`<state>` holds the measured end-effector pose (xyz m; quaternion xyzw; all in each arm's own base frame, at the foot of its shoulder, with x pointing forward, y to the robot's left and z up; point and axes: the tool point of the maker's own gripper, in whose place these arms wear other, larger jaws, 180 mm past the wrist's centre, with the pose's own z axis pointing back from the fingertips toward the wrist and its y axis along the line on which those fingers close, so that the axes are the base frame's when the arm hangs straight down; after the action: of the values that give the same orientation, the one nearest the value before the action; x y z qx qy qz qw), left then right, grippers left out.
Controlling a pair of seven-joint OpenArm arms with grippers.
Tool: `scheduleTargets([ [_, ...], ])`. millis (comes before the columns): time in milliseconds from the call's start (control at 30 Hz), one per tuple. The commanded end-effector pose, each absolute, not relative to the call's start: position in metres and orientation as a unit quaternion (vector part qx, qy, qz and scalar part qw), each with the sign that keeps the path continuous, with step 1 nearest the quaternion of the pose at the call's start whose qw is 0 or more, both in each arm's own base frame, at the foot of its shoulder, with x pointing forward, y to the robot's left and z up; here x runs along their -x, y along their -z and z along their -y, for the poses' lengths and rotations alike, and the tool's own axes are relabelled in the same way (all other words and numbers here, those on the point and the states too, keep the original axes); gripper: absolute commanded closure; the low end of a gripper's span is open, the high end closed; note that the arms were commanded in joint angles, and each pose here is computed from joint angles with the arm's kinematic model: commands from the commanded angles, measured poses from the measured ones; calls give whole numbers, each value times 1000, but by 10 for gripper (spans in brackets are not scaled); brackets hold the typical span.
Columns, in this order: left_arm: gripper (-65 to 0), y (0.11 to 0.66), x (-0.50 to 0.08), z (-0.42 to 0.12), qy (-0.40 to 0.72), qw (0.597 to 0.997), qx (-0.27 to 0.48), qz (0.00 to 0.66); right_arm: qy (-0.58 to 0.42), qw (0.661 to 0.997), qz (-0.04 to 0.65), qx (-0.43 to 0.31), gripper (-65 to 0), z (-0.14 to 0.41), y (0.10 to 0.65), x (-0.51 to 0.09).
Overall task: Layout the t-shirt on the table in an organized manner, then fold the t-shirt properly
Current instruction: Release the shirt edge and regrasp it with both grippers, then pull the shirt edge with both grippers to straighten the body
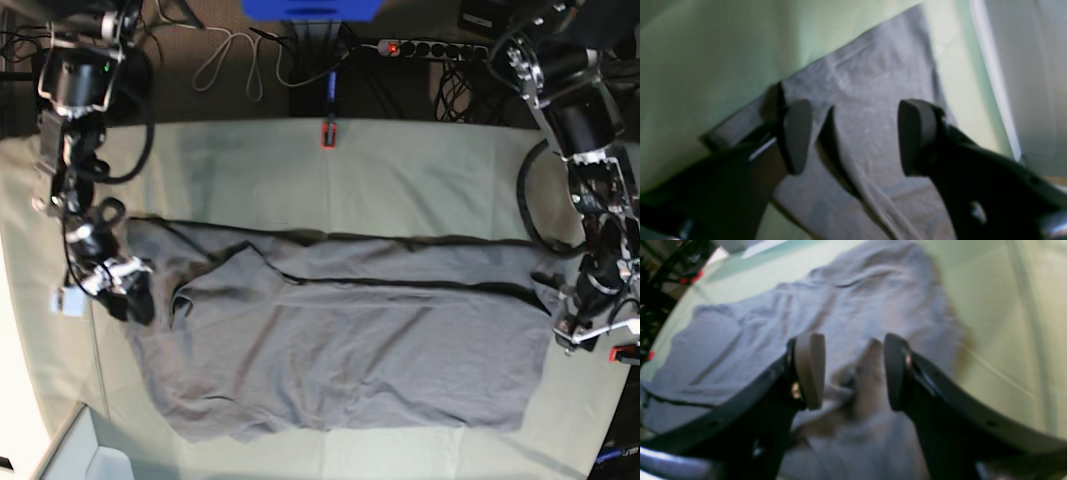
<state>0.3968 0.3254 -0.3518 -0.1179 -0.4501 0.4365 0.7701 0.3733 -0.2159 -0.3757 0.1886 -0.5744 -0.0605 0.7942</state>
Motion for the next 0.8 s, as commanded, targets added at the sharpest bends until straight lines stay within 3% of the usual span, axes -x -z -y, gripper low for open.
scheduleTargets([
  [0, -396, 333, -400, -333, -429, 760, 114, 475, 54, 775, 601, -187, -295, 222, 356, -375],
  [400, -398, 422, -338, -313, -456, 800, 96, 377, 57, 815, 550, -174, -295, 221, 399, -301],
  [567, -395, 423, -339, -334, -465, 779, 53, 418, 59, 822, 539, -173, -295, 221, 406, -290],
  [767, -395, 412, -354, -321, -408, 802, 44, 434, 61, 827, 532, -173, -295, 221, 412, -282],
])
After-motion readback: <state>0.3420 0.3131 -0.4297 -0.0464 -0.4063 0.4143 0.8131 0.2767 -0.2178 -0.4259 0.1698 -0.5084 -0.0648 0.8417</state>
